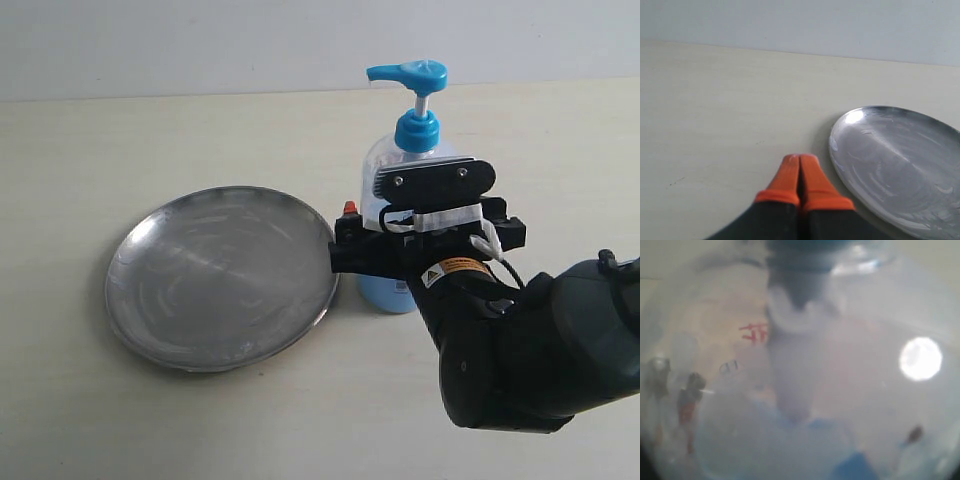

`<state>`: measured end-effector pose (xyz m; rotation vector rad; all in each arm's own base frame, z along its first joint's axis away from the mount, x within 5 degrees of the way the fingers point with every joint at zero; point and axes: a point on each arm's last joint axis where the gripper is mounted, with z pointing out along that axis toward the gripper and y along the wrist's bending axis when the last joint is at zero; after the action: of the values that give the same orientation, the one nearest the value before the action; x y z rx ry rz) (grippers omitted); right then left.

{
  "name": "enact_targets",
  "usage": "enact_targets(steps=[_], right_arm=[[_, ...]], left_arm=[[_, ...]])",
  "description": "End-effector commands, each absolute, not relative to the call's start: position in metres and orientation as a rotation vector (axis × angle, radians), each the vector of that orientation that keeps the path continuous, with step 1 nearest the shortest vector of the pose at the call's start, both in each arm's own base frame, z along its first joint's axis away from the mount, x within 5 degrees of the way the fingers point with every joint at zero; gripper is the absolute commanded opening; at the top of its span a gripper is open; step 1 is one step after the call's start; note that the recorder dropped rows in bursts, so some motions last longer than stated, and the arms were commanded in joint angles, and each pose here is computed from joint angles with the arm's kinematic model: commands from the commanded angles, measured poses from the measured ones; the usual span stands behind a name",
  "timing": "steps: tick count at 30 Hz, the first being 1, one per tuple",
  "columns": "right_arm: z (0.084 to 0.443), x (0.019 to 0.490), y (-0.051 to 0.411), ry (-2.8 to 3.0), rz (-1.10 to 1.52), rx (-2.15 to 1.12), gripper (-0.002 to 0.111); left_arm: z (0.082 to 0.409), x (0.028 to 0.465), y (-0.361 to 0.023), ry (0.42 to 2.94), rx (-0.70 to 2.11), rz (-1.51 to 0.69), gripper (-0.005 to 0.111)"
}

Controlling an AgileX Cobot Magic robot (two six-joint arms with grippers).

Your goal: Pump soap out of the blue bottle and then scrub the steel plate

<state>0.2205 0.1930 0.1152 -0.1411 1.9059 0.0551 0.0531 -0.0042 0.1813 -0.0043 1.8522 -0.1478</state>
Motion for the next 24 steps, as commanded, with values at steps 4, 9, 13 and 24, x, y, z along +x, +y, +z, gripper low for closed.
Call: enact_targets(steps=[4, 9, 13, 24], right_arm=[[0.1172, 0.2225, 0.1931, 1.892, 0.063, -0.118, 0.105], [0.1172, 0.2225, 0.1931, 1.892, 0.068, -0.112, 0.105], [0.1172, 0.2225, 0.1931, 1.892, 0.068, -0.112, 0.105], [0.1166, 0.2224, 0.1958, 1.884, 0.077, -0.157, 0.105]], left_arm=[[0.1812, 0.0531, -0.0041, 1.841, -0.006, -0.148, 0.0], [0.1812, 0.0531, -0.0041, 1.841, -0.006, -0.148, 0.0], [0.1812, 0.0531, -0.0041, 1.841, -0.006, -0.148, 0.0], [0.1812, 0.0531, -0.0041, 1.841, -0.006, -0.148, 0.0]])
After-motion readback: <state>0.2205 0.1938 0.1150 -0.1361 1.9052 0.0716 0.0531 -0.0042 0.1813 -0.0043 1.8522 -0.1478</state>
